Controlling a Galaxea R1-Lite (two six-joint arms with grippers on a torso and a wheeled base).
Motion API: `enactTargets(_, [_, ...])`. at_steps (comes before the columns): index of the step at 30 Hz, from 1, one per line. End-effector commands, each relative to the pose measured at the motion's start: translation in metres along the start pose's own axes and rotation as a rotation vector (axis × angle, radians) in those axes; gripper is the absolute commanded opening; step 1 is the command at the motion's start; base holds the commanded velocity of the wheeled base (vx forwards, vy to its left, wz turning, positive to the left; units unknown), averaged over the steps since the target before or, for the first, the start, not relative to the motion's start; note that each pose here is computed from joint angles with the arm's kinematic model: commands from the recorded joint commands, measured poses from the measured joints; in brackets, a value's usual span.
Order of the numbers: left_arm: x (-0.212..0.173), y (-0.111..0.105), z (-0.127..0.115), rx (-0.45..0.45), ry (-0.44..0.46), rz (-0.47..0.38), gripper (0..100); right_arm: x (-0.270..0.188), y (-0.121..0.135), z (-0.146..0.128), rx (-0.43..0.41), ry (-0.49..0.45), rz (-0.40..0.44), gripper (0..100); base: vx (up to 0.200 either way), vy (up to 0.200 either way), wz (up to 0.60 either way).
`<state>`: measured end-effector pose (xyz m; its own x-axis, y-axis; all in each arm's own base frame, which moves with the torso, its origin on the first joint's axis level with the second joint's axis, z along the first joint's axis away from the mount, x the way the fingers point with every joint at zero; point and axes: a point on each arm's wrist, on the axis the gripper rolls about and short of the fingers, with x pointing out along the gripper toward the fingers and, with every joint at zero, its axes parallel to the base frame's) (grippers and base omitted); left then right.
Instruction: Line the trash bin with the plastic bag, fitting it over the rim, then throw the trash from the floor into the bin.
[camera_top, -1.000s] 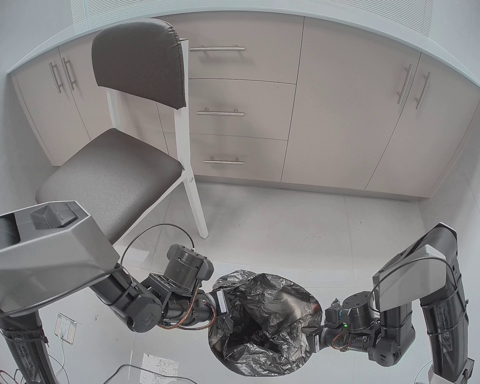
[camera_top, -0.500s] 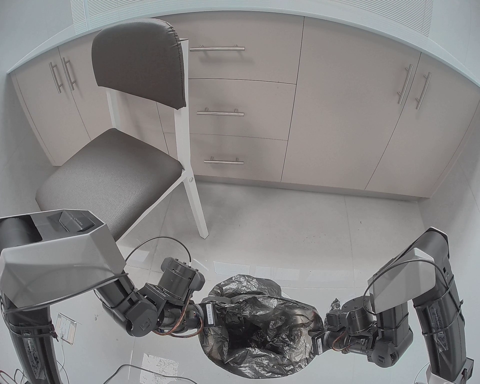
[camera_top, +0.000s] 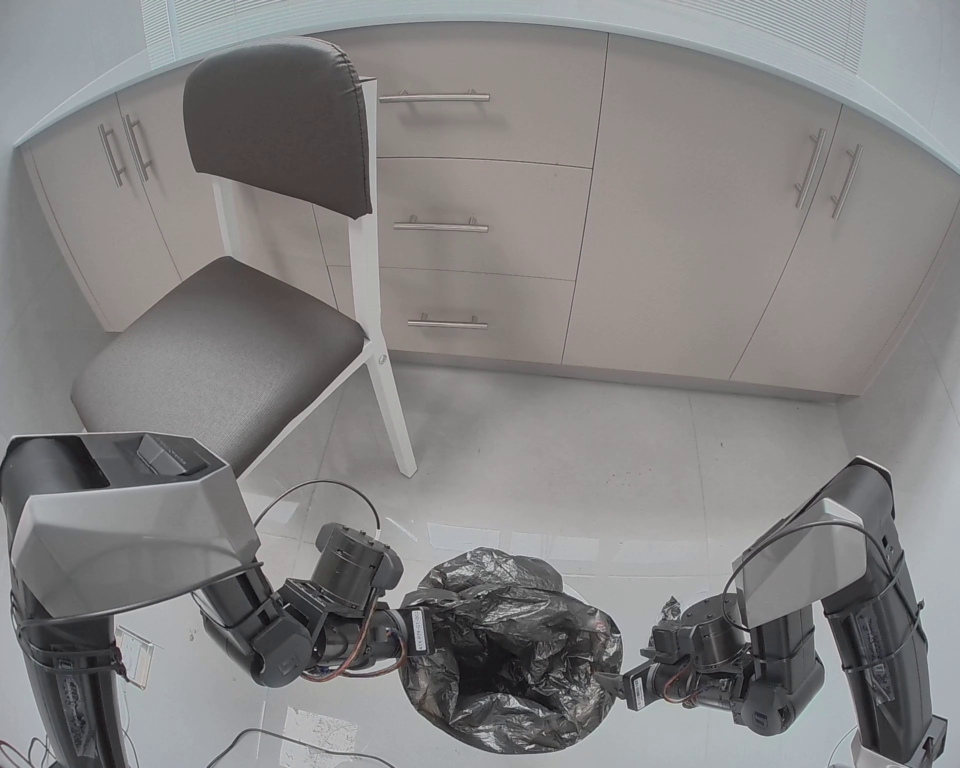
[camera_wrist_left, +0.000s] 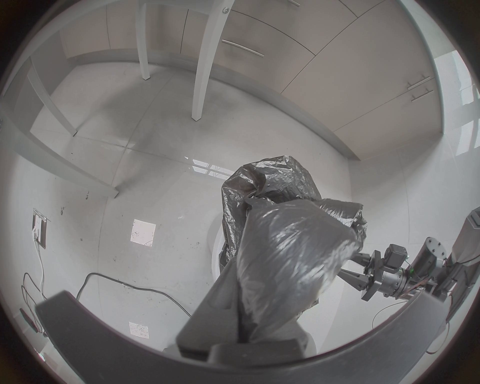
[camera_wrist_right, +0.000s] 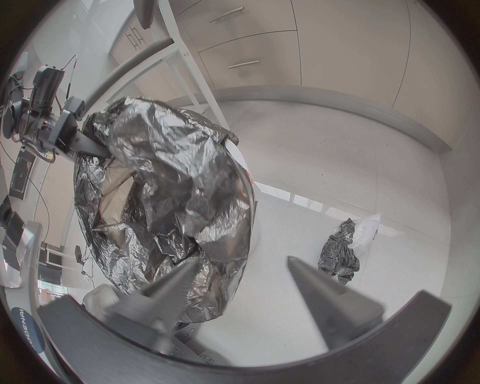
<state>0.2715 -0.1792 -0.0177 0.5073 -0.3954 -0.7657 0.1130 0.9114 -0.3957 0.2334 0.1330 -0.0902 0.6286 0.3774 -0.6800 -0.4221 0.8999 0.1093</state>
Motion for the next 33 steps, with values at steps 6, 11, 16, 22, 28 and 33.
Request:
enactTargets(6, [0.002,0.004,-0.006,-0.001,0.01,0.008,0,-0.026,0.014,0.053,-0.061,-0.23,0.046,100,0.0,0.0,0.0])
enactTargets(11, [0.003,0.005,-0.006,-0.001,-0.012,0.008,0,-0.014,0.019,0.072,-0.117,-0.289,0.017,100,0.0,0.0,0.0])
enactTargets(16, [0.005,0.006,-0.007,-0.006,-0.042,-0.004,0,-0.002,0.03,0.091,-0.129,-0.312,0.024,100,0.0,0.0,0.0])
enactTargets(22, [0.005,0.006,-0.007,-0.016,-0.053,-0.011,0,-0.005,0.056,0.116,-0.165,-0.304,0.076,100,0.0,0.0,0.0])
enactTargets(28, [0.005,0.008,-0.005,-0.02,-0.056,-0.008,0,0.0,0.079,0.13,-0.201,-0.275,0.112,100,0.0,0.0,0.0])
enactTargets(33, [0.004,0.007,-0.005,-0.02,-0.057,-0.009,0,0.014,0.082,0.136,-0.213,-0.256,0.108,100,0.0,0.0,0.0])
